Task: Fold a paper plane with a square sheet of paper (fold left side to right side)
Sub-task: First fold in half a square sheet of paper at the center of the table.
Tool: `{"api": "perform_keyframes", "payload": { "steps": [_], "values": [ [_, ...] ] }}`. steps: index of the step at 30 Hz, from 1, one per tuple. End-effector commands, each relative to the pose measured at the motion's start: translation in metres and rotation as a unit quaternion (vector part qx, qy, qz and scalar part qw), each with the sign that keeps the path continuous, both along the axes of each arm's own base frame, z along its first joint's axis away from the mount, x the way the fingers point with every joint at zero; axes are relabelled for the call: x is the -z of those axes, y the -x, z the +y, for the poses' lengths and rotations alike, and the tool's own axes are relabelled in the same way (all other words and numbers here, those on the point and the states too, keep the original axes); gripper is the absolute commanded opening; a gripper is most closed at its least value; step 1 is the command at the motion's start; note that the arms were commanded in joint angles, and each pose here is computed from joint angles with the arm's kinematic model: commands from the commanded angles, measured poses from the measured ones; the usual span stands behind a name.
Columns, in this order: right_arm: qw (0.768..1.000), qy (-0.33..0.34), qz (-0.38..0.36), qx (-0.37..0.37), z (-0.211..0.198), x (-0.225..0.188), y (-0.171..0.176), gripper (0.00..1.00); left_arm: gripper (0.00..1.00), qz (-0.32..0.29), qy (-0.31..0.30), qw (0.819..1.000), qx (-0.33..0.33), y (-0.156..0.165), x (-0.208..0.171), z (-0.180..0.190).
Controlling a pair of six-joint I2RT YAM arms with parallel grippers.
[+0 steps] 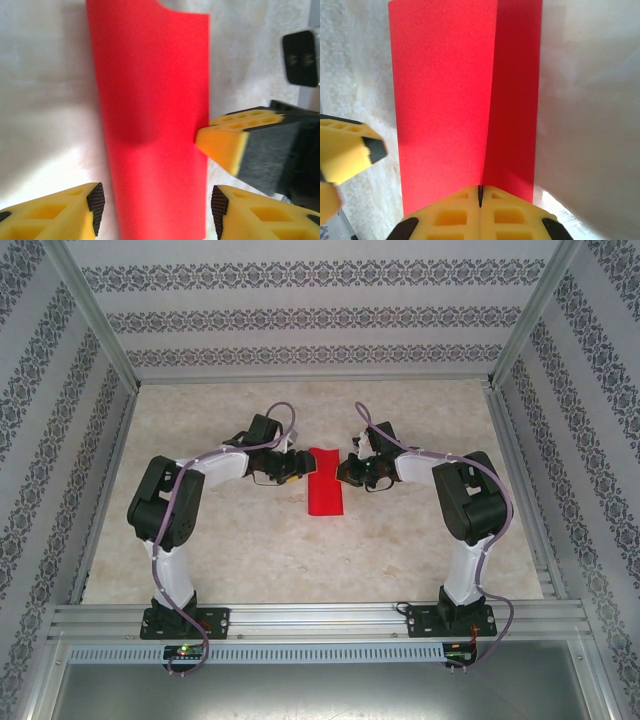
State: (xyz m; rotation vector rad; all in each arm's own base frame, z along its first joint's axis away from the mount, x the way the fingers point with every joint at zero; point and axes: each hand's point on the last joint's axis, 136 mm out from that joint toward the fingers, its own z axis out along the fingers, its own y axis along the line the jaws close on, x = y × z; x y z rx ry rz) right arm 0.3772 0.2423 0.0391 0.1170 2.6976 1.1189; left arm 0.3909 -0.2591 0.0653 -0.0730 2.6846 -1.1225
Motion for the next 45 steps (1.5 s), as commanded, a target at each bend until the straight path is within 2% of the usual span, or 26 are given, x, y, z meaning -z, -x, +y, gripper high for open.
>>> {"api": "perform_keyframes", "payload": {
  "steps": [1,7,10,13,16,23,35,45],
  "values": [
    [1.000,0.015,-0.008,-0.011,0.002,0.001,-0.002,0.00,0.62,0.015,-0.026,0.999,0.012,0.004,0.016,-0.006],
    [1.000,0.015,-0.012,-0.011,0.001,0.001,-0.002,0.03,0.54,0.032,-0.049,0.998,0.016,0.005,0.032,-0.010],
    [1.000,0.017,-0.021,-0.007,-0.002,-0.004,-0.004,0.11,0.50,0.040,-0.064,0.997,0.015,0.006,0.041,-0.008],
    [0.998,0.042,-0.049,0.016,-0.015,-0.012,-0.007,0.25,0.48,0.046,-0.069,0.996,0.013,0.006,0.048,-0.008],
    [0.995,0.066,-0.064,0.032,-0.031,-0.018,-0.008,0.31,0.47,0.053,-0.075,0.996,0.012,0.007,0.054,-0.007],
    [0.993,0.082,-0.067,0.044,-0.049,-0.021,-0.003,0.32,0.49,0.063,-0.083,0.994,0.011,0.008,0.062,-0.007],
    [0.994,0.077,-0.068,0.040,-0.050,-0.024,-0.002,0.32,0.50,0.068,-0.131,0.989,0.030,0.014,0.071,-0.006],
    [0.994,0.072,-0.070,0.037,-0.048,-0.029,0.000,0.32,0.50,0.071,-0.133,0.988,0.031,0.012,0.072,-0.010]
  ]
}}
